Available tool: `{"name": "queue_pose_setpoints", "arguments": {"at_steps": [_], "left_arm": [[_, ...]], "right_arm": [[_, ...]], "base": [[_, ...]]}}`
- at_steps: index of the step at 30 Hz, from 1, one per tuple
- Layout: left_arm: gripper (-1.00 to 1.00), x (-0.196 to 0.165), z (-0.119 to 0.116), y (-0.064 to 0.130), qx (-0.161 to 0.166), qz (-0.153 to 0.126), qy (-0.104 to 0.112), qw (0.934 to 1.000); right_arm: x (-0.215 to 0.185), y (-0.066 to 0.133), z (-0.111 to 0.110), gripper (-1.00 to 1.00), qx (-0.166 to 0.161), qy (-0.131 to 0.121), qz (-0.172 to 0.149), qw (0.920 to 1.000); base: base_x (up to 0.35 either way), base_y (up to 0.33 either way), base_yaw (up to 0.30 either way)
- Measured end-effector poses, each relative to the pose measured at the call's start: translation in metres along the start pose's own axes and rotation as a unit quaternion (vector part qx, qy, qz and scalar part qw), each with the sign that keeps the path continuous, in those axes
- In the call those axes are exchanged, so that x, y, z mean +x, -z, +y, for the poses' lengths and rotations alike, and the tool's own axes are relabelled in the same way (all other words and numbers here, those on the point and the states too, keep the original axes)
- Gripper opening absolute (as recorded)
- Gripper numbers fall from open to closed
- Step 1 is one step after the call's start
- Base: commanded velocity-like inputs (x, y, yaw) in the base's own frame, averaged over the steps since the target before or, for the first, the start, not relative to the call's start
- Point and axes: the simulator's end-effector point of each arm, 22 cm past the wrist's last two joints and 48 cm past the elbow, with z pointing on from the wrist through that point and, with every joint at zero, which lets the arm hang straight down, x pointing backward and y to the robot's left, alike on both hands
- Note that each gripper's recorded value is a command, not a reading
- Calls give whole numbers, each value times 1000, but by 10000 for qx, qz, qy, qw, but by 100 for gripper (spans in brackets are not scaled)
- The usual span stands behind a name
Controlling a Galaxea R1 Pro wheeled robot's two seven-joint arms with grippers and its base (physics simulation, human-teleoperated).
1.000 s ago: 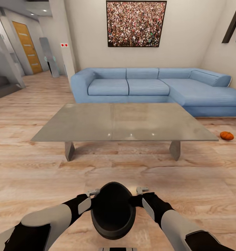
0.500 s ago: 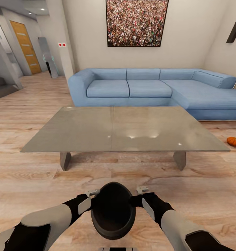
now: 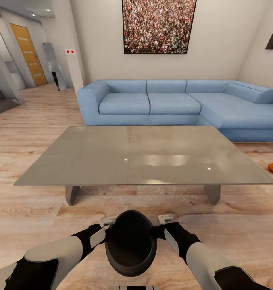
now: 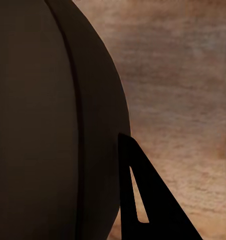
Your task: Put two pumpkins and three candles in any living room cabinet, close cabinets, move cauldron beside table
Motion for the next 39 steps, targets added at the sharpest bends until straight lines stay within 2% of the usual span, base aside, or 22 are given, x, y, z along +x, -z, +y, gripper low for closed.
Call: {"name": "queue_pose_setpoints", "arguments": {"at_steps": [25, 39], "left_arm": [[-100, -3, -1, 0, 19, -60, 22, 10000], [-100, 5, 4, 0, -54, 124, -92, 9999]], "right_arm": [[-4, 1, 0, -100, 12, 29, -54, 10000], [10, -2, 3, -100, -38, -99, 102, 9999]], "base": [[0, 0, 0], [0, 0, 0]]}}
